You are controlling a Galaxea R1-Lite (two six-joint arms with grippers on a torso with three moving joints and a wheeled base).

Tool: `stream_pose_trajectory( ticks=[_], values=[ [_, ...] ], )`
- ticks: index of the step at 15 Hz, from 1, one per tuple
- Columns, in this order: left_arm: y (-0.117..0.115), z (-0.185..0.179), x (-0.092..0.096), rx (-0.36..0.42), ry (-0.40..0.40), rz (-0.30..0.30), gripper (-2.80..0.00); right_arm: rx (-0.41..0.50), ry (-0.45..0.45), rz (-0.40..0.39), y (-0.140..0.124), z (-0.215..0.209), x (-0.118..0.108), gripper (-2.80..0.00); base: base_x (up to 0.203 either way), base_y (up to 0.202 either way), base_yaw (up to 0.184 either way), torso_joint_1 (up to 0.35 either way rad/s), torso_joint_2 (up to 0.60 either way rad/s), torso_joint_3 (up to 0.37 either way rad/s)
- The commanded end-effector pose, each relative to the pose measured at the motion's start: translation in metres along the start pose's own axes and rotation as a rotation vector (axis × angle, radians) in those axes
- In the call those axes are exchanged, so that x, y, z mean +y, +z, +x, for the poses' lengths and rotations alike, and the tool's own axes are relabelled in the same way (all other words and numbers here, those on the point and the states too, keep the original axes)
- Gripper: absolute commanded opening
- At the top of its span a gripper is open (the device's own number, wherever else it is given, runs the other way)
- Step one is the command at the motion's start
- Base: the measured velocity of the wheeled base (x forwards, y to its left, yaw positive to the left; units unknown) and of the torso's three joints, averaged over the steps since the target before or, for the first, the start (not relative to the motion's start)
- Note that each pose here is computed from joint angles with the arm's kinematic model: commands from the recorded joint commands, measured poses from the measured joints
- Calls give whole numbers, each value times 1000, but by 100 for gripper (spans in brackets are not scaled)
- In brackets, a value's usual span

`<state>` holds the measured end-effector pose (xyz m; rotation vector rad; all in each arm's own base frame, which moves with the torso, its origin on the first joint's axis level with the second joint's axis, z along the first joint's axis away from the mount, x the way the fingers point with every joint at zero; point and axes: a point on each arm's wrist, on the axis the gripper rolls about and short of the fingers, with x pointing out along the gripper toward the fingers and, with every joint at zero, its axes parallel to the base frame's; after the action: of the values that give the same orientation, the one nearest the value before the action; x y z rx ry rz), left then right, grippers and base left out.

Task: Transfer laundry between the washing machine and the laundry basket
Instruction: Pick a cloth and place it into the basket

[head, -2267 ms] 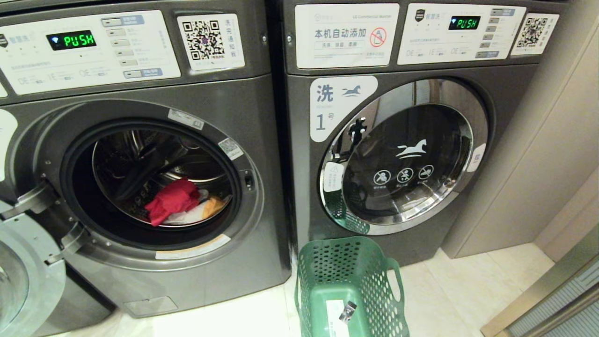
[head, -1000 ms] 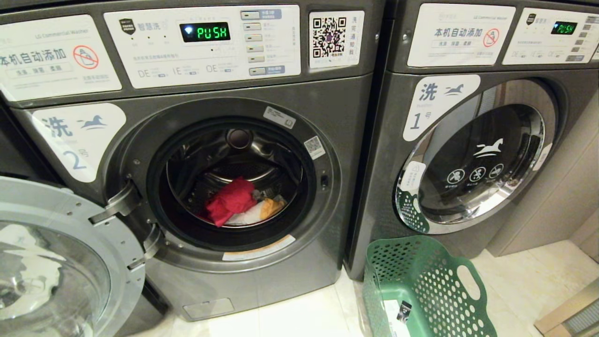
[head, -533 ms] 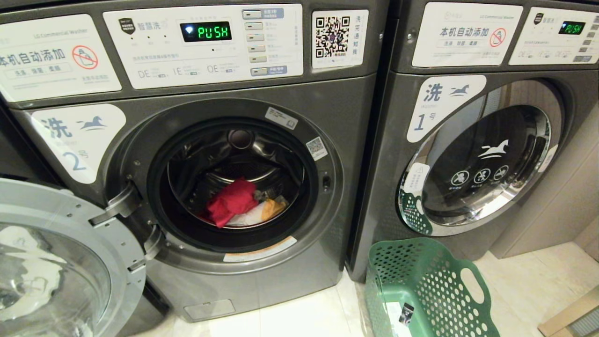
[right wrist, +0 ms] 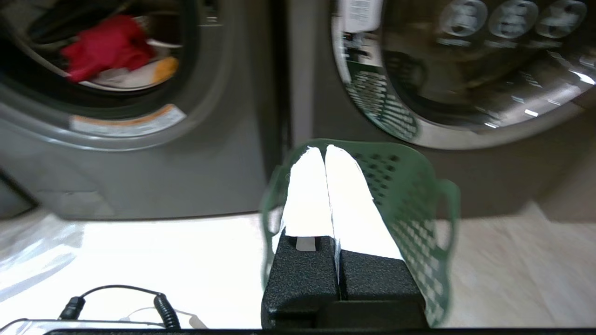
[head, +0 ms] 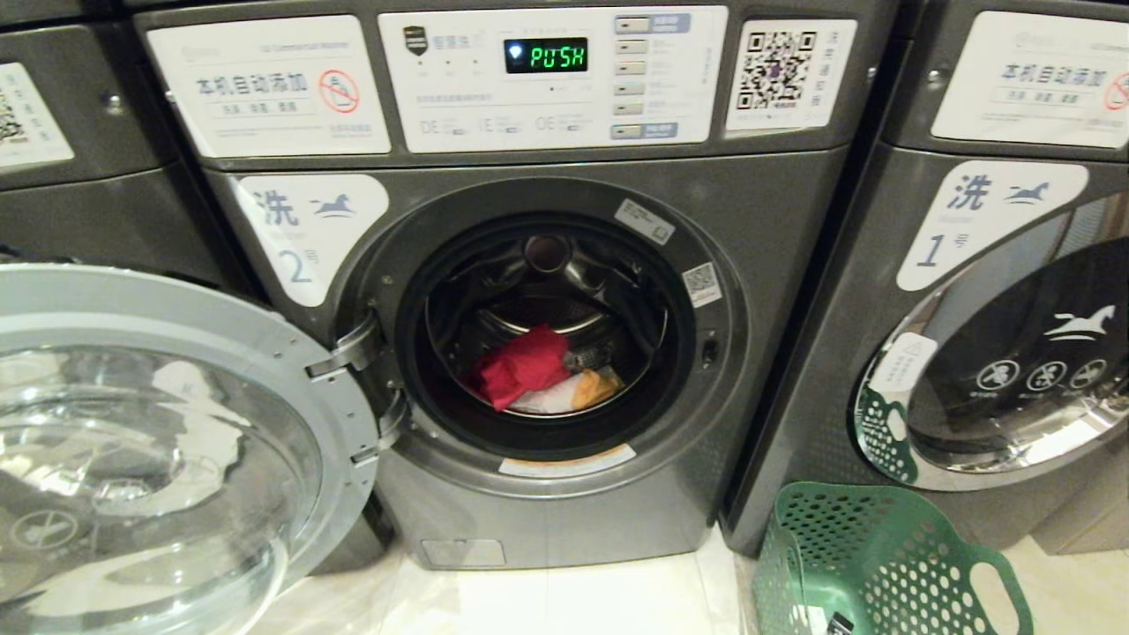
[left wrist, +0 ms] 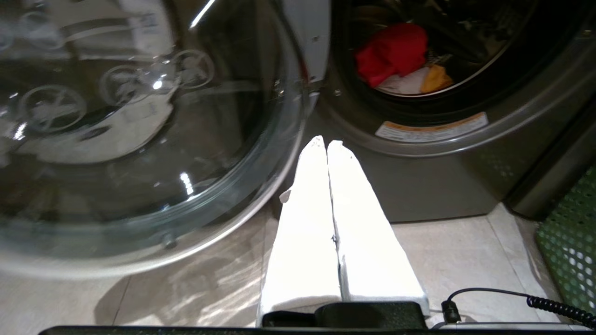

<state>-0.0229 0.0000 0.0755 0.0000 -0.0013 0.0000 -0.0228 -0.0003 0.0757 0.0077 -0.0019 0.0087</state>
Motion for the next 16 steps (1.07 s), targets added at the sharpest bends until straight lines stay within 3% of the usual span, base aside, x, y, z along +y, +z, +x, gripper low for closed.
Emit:
stream_pose_trajectory(
  ticks=[1, 12, 16],
  values=[
    [0, 0, 0, 1, 0, 0, -280, 3, 0, 0, 0, 0, 0, -280, 6, -6, 124, 10, 6, 1],
    [0, 0, 0, 1, 0, -2, -280, 2, 0, 2, 0, 0, 0, -280, 0, 0, 7, 0, 0, 0],
    [0, 0, 0, 1, 0, -3, -280, 2, 0, 2, 0, 0, 0, -280, 0, 0, 0, 3, 2, -149]
  ],
)
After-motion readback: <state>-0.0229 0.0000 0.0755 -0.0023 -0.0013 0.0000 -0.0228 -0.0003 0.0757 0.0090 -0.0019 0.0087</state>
